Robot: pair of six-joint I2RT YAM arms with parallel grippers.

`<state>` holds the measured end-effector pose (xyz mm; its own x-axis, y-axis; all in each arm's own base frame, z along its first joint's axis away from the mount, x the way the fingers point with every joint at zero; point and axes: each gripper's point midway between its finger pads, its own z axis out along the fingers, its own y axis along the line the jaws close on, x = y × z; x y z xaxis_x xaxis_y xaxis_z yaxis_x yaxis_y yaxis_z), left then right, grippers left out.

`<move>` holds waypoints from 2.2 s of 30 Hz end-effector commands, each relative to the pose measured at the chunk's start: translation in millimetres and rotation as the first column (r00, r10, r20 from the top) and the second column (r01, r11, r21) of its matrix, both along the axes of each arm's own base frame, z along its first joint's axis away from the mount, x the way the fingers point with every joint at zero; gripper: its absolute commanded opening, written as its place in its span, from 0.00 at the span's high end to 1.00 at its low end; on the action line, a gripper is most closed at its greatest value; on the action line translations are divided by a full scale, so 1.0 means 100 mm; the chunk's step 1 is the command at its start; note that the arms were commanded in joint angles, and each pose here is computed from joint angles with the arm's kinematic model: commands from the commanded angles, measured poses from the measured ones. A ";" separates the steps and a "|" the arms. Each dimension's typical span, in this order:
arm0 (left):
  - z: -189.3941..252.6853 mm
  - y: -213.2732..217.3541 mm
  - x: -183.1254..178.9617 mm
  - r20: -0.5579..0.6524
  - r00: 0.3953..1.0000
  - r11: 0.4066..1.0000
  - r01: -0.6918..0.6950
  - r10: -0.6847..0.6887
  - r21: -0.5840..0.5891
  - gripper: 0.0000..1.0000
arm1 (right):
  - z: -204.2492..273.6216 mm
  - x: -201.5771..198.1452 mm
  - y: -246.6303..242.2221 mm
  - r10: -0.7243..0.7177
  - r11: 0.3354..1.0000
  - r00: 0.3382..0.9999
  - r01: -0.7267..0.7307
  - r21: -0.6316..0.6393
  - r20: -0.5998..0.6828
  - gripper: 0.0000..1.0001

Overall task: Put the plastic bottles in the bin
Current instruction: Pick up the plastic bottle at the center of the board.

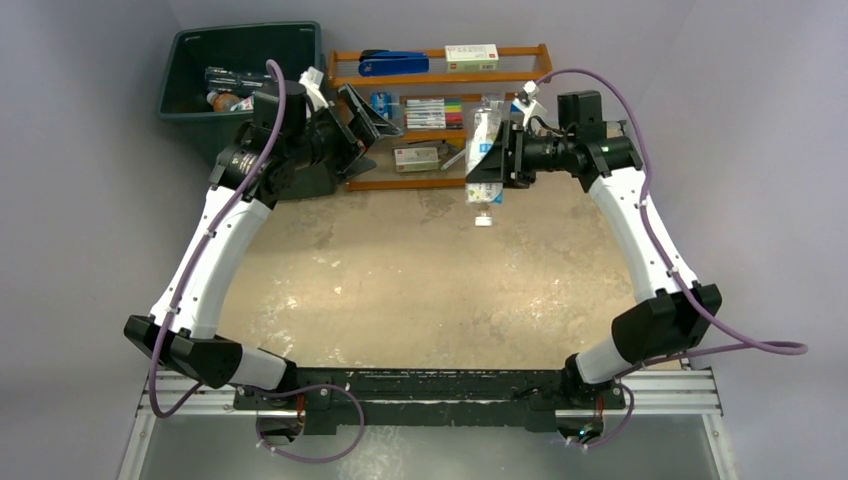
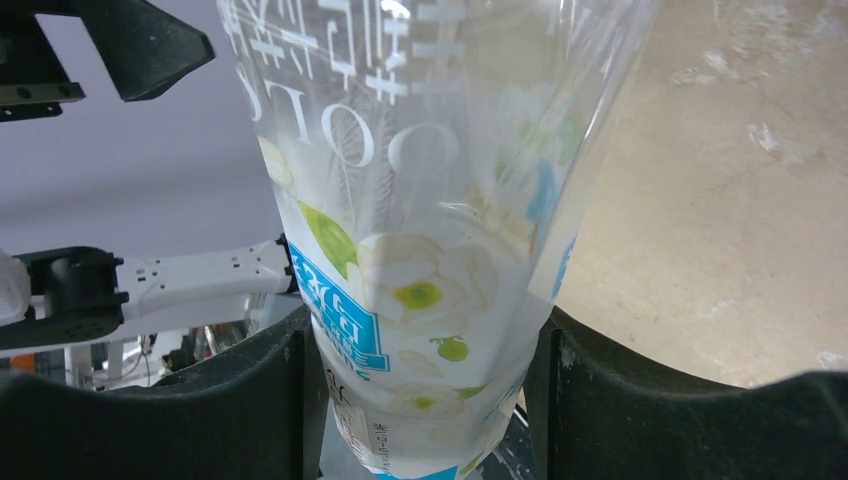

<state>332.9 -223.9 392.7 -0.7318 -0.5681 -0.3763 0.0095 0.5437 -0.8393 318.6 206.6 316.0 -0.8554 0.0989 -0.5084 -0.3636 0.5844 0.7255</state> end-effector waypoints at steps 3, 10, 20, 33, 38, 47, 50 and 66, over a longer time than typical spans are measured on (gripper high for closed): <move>0.25 -0.01 -0.05 0.082 0.997 0.999 0.014 -0.011 -0.043 0.01 | 0.34 -0.02 0.21 0.098 0.992 0.991 -0.105 0.075 0.096 0.57; 0.30 -0.01 -0.05 0.116 0.993 0.999 0.022 -0.017 -0.043 0.01 | 0.43 -0.03 0.41 0.170 0.976 0.980 -0.182 0.123 0.101 0.57; 0.45 -0.02 -0.05 0.192 0.981 0.995 0.029 -0.011 -0.090 0.01 | 0.58 -0.08 0.71 0.264 0.945 0.958 -0.280 0.167 0.110 0.57; 0.53 -0.04 -0.06 0.264 0.964 0.994 0.058 -0.032 -0.091 0.01 | 0.60 -0.42 1.17 0.427 0.878 0.901 -0.434 0.203 0.079 0.57; 0.48 -0.01 -0.09 0.271 0.962 0.996 0.057 -0.038 -0.065 0.01 | 0.60 -0.55 1.31 0.474 0.851 0.878 -0.475 0.222 0.061 0.57; 0.41 0.03 -0.17 0.284 0.958 0.998 0.054 -0.039 -0.045 0.01 | 0.66 -0.65 1.47 0.518 0.825 0.854 -0.513 0.237 0.048 0.57; 0.42 0.00 -0.17 0.296 0.954 0.997 0.065 -0.051 -0.037 0.01 | 0.67 -0.66 1.53 0.530 0.817 0.847 -0.525 0.238 0.050 0.58; 0.29 -0.01 -0.05 0.281 0.958 0.998 0.051 -0.055 0.023 0.48 | 0.77 -0.78 1.68 0.572 0.785 0.818 -0.565 0.254 0.052 0.51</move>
<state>324.2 -221.1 403.3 -0.6555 -0.5288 -0.5391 0.2072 0.5605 -0.8018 257.4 375.0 368.9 -0.8356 -0.2734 -0.4764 -0.5262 0.1500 0.8370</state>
